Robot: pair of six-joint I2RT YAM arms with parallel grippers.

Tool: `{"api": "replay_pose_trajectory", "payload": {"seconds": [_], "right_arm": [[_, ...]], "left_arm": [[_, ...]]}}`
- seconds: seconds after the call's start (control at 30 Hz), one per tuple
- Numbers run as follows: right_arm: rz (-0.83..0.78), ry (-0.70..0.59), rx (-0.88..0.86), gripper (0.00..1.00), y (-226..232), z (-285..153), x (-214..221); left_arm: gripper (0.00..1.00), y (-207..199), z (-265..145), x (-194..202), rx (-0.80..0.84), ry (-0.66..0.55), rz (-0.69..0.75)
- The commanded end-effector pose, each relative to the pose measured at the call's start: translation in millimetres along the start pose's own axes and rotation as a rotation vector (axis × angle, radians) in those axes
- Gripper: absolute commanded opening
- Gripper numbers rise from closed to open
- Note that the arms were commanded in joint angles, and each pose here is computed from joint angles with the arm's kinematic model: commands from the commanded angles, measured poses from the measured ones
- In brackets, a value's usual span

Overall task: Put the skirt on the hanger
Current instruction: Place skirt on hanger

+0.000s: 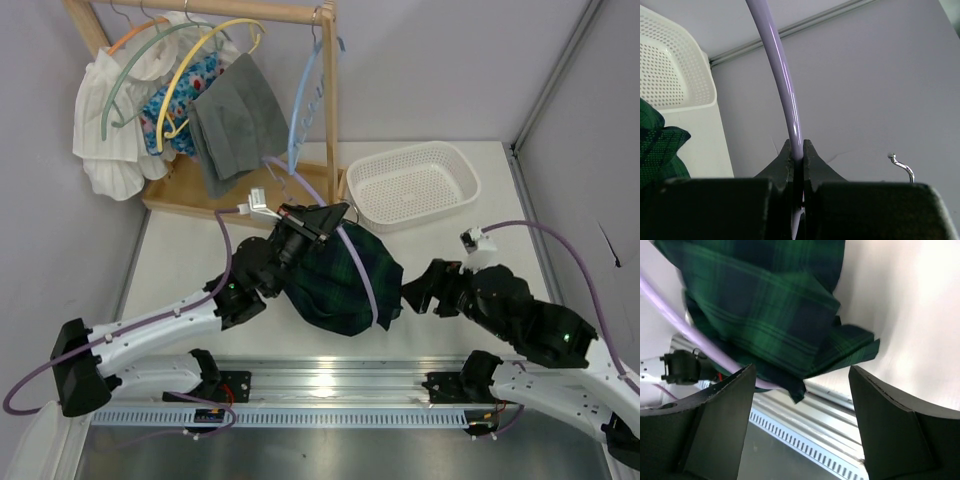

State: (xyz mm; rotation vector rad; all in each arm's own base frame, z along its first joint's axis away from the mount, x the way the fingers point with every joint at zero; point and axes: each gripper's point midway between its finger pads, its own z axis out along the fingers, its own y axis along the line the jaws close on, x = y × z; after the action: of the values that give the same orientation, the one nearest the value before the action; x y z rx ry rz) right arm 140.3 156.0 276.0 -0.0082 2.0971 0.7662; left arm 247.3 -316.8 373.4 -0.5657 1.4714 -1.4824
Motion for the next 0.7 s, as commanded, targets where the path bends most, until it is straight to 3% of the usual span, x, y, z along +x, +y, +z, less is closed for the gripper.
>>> {"api": "replay_pose_trajectory", "payload": {"seconds": [0.0,0.33,0.47,0.67], "right_arm": [[0.159,-0.087,-0.256,0.8,44.0,-7.0,-14.6],[0.215,-0.058,-0.306,0.78,64.3,29.6,-1.5],[0.22,-0.013,-0.231,0.75,58.1,46.8,12.3],[0.217,0.022,-0.148,0.75,46.7,37.6,20.0]], "left_arm": [[0.0,-43.8,-14.3,-29.6,0.11,-0.059,-0.092],[0.0,-43.4,-28.8,-39.9,0.113,-0.072,-0.109],[0.0,-42.5,-32.9,-43.4,0.108,-0.081,-0.108],[0.0,-37.9,-37.0,-49.0,0.098,-0.102,-0.099]]}}
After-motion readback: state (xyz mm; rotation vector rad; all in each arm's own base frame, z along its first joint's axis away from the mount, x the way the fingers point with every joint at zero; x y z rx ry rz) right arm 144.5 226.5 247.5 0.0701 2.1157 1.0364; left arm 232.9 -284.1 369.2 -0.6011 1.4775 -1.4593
